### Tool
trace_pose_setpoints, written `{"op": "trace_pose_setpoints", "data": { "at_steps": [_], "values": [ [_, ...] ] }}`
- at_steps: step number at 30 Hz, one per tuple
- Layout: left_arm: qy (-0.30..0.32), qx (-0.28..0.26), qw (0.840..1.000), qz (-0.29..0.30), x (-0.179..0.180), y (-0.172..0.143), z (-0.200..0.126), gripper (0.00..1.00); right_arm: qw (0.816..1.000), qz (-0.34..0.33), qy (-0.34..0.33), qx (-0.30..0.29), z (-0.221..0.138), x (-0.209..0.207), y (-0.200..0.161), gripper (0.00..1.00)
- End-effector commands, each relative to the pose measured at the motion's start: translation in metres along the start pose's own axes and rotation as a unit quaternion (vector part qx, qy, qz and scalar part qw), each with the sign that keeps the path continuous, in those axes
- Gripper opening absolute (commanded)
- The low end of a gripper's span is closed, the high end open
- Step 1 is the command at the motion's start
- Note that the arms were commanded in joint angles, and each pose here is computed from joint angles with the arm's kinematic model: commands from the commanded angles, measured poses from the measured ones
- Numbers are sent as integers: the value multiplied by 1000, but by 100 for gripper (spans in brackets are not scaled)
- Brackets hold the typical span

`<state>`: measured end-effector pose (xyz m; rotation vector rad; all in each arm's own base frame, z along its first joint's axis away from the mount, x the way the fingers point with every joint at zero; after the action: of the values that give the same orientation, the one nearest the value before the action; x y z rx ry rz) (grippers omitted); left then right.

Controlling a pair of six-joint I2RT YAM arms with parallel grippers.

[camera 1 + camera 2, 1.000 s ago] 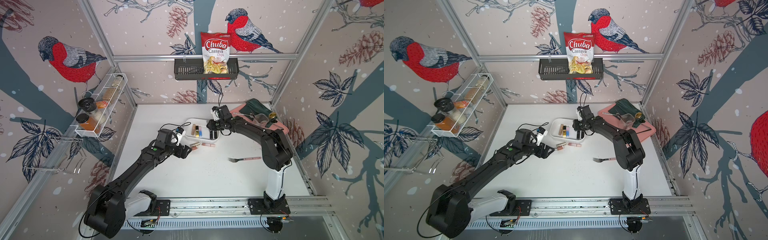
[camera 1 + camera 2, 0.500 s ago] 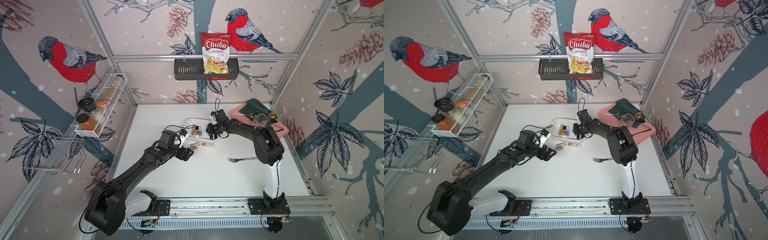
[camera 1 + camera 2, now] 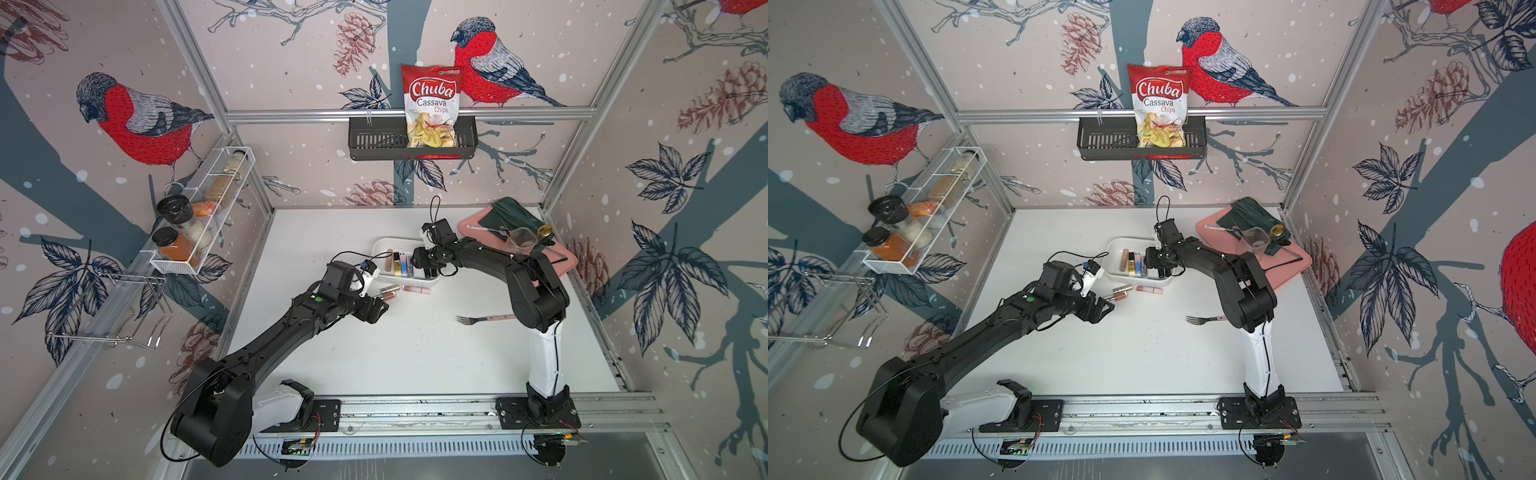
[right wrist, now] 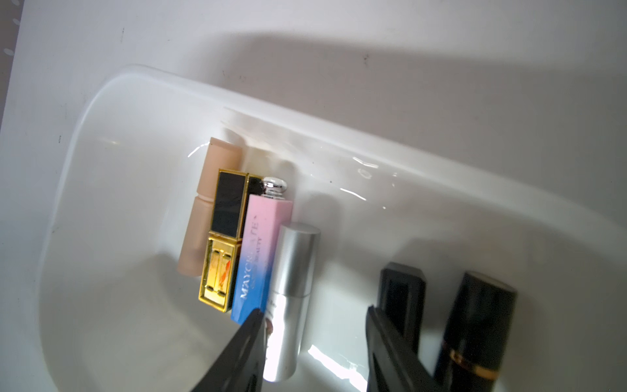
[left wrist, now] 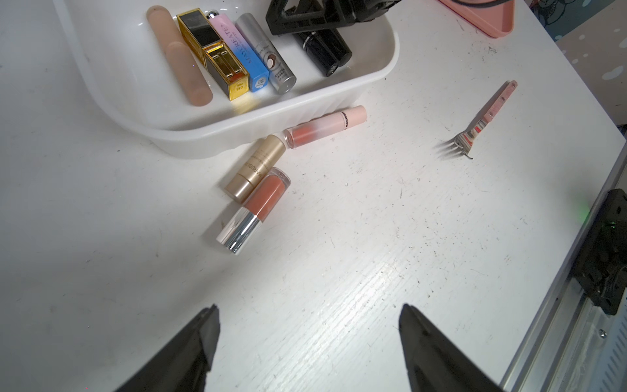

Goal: Put the lipstick into the storage box
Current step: Place the lipstick in the storage box, then pick up the lipstick at the center of the board.

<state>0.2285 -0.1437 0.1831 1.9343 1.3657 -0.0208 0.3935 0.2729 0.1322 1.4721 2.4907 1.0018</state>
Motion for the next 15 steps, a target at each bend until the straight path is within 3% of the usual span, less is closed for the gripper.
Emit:
{"op": "trace_pose_setpoints", "data": {
  "at_steps": [1,7,15],
  "values": [
    [5,-8,1000,14,0,2,2,87,999,-22,0,-30,-21,12,13,53],
    [19,3,1000,21,-1,-1,7,87,996,-55,11,-66,-64,45,20,55],
    [25,15,999,23,-1,-3,13,86,993,-80,39,-81,-105,85,-9,57]
  ]
}}
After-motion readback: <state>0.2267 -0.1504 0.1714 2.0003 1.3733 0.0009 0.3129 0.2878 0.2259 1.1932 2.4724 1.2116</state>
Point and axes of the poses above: each gripper's point midway between its finger pads, its own z axis out along the fingers, its own x axis along the line the jaws close on, y = z × x, the point moved 9 cm from there along -z, back along the fingers, and after that the axes turned 13 degrees about -z, right-handed, at the moved point
